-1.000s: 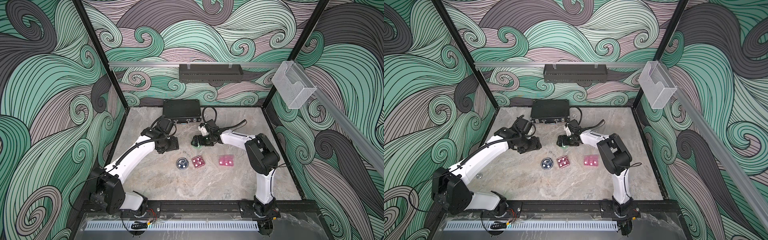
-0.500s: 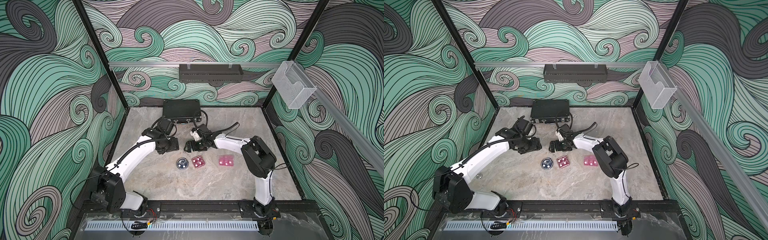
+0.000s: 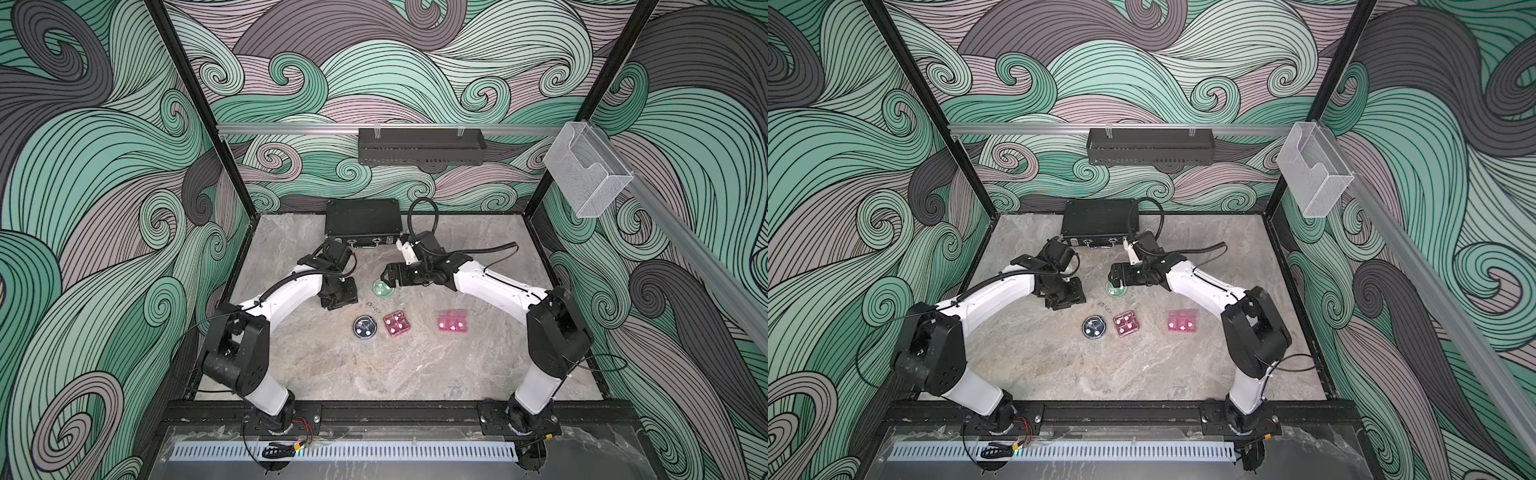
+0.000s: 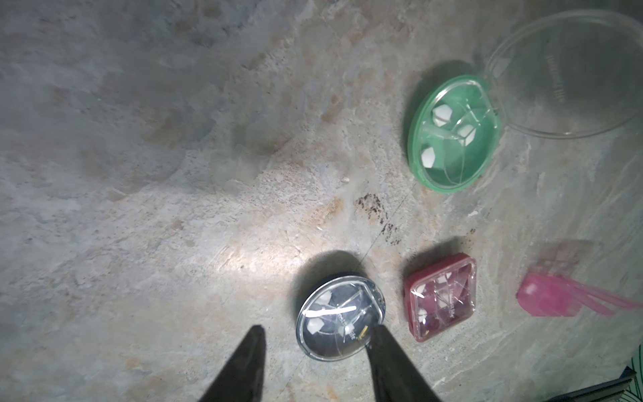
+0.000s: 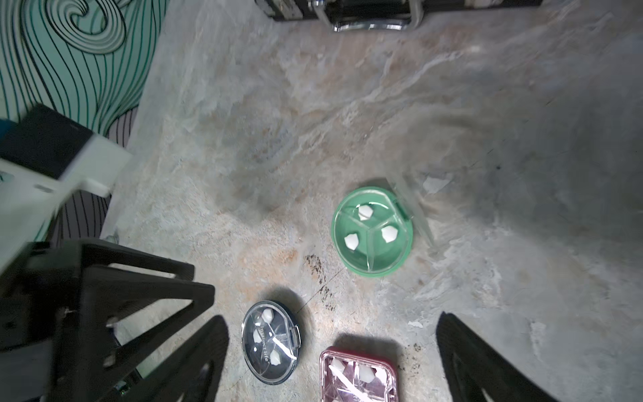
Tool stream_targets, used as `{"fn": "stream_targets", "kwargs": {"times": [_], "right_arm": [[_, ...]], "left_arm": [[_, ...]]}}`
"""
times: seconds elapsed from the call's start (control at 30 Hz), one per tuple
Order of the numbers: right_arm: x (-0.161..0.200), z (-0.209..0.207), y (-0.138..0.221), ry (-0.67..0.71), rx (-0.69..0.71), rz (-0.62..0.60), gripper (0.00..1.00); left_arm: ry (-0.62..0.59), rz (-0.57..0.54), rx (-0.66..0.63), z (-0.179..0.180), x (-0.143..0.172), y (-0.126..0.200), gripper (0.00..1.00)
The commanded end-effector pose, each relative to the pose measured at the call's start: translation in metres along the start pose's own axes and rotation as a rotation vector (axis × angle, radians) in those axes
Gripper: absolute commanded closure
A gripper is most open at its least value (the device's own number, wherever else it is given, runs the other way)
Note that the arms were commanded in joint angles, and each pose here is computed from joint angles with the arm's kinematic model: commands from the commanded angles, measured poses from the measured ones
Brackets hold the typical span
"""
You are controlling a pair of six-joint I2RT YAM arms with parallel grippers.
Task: Close pillboxes
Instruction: Close the lid on the pillbox.
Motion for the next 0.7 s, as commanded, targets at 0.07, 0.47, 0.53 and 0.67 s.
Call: {"fn": "stream_targets", "kwargs": {"times": [0.07, 0.47, 0.53, 0.67], "right_arm": [[-0.025, -0.02, -0.002, -0.03, 0.021, 0.003, 0.28], [-0.058, -0.033, -0.047, -0.056, -0.042, 0.073, 0.62], [-0.058, -0.035, -0.052, -0.058, -0.048, 0.084, 0.63], [-0.056, -0.037, -0.063, -0.062, -0.071, 0.116, 0.69]], "left_arm": [[0.001, 0.001, 0.067, -0.016, -0.024, -0.012, 0.74], [-0.001, 0.086, 0.084, -0.028, -0.047, -0.059, 0.82], [-0.002, 0.092, 0.087, -0.03, -0.049, -0.064, 0.82], [-0.001, 0.119, 0.095, -0.033, -0.051, -0.074, 0.82]]}}
Point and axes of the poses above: each gripper's point midway between its finger pads, its own y axis back along the fingers, its own z axis along the line the jaws close on, x = y × z, the point moved 9 cm from there along y, back along the fingers, and after that the axes turned 3 degrees about -y, right-handed, at the moved point
